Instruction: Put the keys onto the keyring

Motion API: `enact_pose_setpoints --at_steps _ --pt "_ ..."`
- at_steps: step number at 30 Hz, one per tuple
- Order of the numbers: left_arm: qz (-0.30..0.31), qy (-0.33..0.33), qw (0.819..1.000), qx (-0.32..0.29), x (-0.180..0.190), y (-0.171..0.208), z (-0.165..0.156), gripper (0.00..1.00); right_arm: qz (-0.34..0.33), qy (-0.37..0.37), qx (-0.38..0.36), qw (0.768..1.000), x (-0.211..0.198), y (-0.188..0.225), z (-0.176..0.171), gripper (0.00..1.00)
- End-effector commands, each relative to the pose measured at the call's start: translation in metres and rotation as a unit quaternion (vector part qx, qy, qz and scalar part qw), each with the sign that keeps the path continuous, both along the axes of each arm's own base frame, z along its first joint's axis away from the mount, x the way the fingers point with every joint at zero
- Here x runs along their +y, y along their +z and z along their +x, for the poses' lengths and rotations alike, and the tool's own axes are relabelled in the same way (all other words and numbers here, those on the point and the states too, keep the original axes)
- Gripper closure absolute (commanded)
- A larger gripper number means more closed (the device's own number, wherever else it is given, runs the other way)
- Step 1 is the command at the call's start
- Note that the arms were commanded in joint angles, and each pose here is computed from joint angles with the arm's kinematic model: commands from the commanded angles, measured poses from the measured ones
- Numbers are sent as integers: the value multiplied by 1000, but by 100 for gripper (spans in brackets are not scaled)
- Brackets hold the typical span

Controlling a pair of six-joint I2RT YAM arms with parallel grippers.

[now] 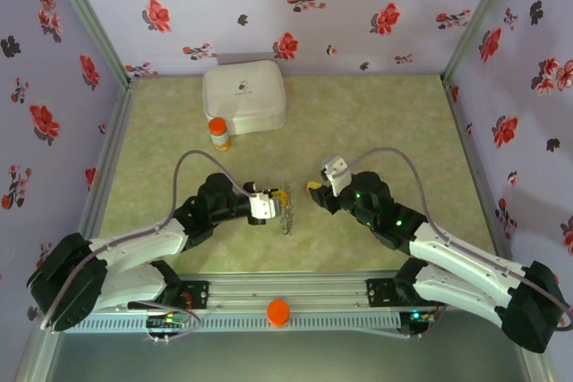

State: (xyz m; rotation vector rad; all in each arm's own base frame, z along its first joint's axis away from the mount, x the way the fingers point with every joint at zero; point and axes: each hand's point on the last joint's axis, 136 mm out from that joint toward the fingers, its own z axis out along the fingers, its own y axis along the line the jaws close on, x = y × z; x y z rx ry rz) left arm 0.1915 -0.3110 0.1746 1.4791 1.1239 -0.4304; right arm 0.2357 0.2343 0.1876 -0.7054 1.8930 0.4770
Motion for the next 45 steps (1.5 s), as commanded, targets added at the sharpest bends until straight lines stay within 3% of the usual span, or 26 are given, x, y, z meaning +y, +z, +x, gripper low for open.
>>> enact_pose_setpoints --at_steps 1,10,16,21,32,40,45 --pt "-14 10 996 -85 -8 29 8 100 -1 -89 51 995 -18 -2 14 54" --pt "-14 37 996 -85 2 30 7 100 -39 -177 186 966 -12 -54 36 55" --pt "-5 70 994 -82 18 21 9 100 -130 -220 287 923 -13 -97 39 55" --pt "-6 75 994 -75 23 16 6 100 -120 -253 358 891 -18 -124 39 59" --pt "-5 65 996 -54 23 6 0 100 -57 -176 415 891 -6 -147 57 51" --pt "-3 62 997 -51 22 6 0 100 -99 -133 394 904 -5 -152 67 47" --pt "-1 60 997 -49 20 5 1 100 -105 -95 403 904 5 -157 64 51"
